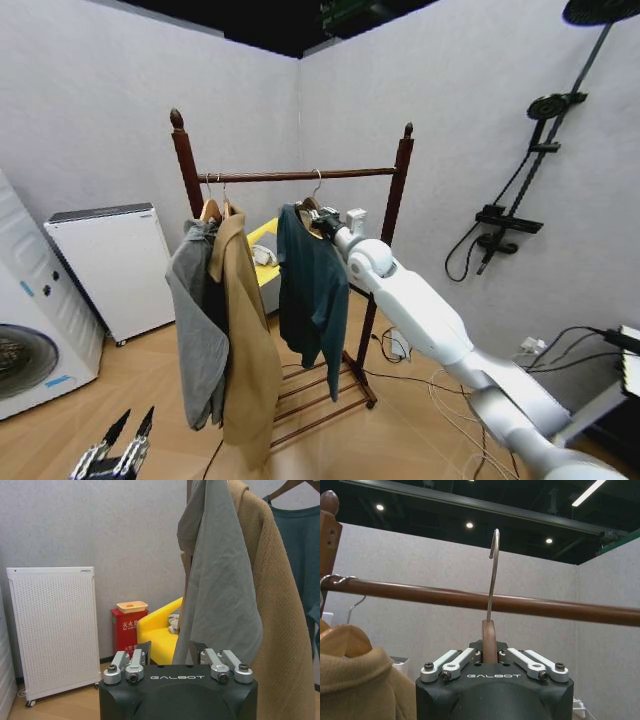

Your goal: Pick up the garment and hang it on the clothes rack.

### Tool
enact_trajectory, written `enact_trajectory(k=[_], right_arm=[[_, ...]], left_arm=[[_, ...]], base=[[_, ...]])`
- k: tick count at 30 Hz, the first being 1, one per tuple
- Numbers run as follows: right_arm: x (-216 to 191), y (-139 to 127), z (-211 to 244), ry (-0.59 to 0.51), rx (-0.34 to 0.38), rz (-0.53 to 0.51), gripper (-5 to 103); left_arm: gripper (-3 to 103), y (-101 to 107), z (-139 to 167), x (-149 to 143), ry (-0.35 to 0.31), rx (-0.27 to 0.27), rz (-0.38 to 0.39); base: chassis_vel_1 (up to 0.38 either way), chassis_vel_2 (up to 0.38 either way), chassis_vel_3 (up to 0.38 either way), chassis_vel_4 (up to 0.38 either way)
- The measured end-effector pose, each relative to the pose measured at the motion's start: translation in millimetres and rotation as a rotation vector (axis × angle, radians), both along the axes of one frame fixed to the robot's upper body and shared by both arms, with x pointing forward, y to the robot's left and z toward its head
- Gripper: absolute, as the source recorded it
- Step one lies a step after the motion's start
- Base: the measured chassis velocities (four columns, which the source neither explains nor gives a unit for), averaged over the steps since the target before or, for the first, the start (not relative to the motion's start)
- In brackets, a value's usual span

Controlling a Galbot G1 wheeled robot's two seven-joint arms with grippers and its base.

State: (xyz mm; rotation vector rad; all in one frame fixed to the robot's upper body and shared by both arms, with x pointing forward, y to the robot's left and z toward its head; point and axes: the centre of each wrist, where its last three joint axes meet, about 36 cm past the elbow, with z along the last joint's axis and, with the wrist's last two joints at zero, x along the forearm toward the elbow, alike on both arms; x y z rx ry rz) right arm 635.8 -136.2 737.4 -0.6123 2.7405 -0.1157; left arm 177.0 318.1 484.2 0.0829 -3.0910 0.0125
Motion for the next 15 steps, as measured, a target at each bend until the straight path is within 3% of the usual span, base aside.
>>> enact_trajectory(k=[7, 15], right_arm=[[9.6, 28.5, 21.6, -0.034, -0.019, -0.007, 10], [30.3, 50.1, 32.2, 0.002, -0.020, 0.004, 10]], left_arm=[[46, 0.0, 0.0, 0.0, 0.000, 0.000, 0.000], [46, 0.0, 0.0, 0.0, 0.000, 0.000, 0.000]], base=[[0.000, 0.000, 0.000, 0.000], [0.000, 0.000, 0.000, 0.000]])
